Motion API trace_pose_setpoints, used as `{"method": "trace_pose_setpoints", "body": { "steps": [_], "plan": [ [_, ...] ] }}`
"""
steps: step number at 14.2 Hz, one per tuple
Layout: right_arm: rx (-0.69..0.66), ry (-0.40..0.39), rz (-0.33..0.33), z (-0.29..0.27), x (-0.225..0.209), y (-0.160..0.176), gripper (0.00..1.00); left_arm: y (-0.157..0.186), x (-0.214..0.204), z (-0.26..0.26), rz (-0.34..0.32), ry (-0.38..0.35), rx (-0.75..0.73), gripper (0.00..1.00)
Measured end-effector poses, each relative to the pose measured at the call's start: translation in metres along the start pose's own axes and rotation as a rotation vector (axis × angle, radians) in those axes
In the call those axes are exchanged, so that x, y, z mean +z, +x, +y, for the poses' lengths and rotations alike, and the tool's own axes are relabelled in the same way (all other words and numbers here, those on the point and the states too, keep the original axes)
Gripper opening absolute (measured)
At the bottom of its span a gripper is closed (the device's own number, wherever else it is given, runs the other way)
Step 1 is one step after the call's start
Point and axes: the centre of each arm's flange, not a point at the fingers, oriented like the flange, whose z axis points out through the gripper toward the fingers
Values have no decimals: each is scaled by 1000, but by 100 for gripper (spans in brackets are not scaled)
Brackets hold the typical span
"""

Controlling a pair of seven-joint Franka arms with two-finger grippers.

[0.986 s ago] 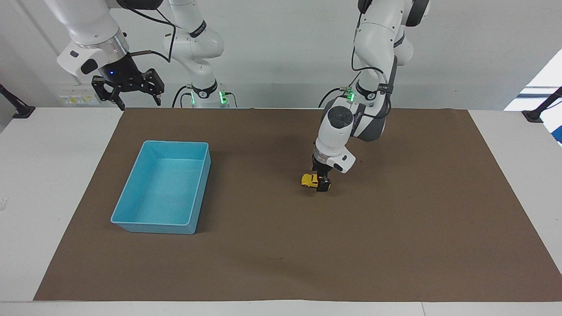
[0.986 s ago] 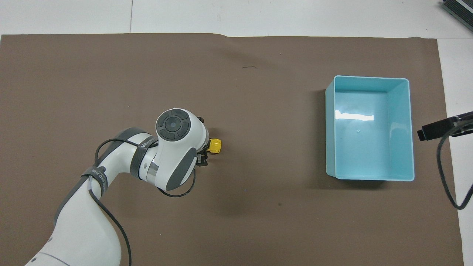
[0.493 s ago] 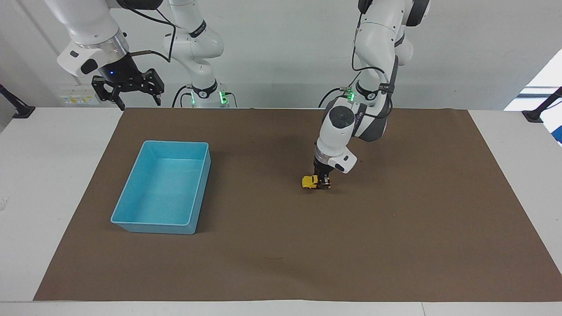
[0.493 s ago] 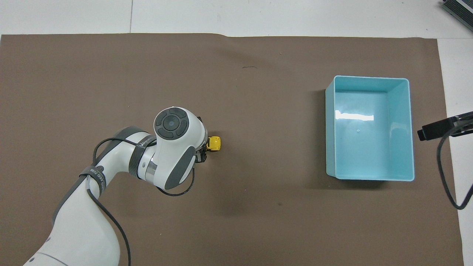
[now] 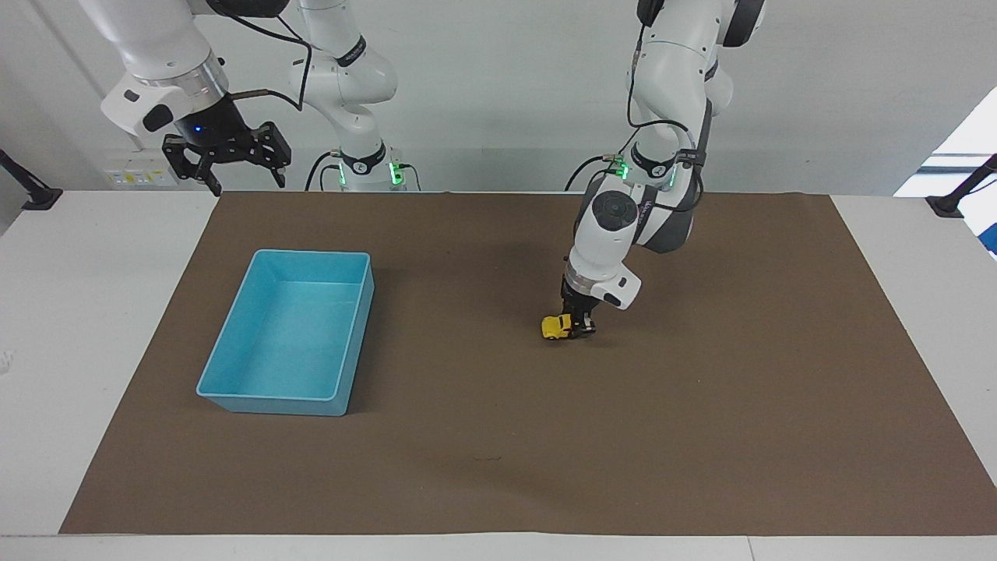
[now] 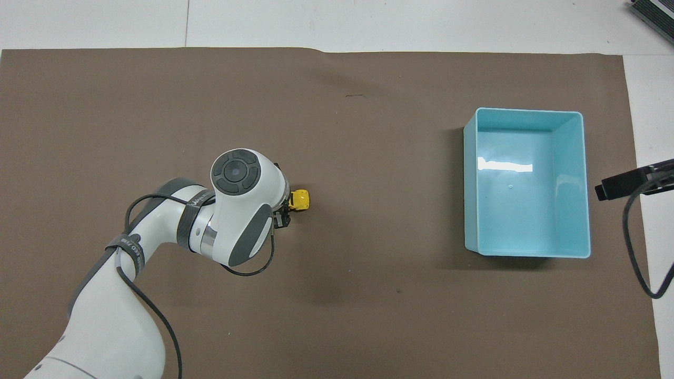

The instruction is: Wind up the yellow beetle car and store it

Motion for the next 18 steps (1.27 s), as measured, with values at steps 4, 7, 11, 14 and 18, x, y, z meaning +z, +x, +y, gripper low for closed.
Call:
{"method": "trace_pose_setpoints", "body": {
  "steps": [4, 7, 11, 14, 18],
  "plan": [
    [0, 0, 0, 0, 0, 0, 100, 16, -1, 11, 5, 5, -24, 48],
    [0, 0, 0, 0, 0, 0, 100, 38, -3, 23, 12, 16, -33, 48],
    [0, 0, 0, 0, 0, 0, 100, 61, -5, 33, 21, 31, -34, 48],
    [1, 0, 0, 0, 0, 0, 100, 76, -6, 39, 28, 44, -35, 48],
    [1, 0, 0, 0, 0, 0, 100, 92, -7, 46, 34, 57, -32, 48]
  ]
}}
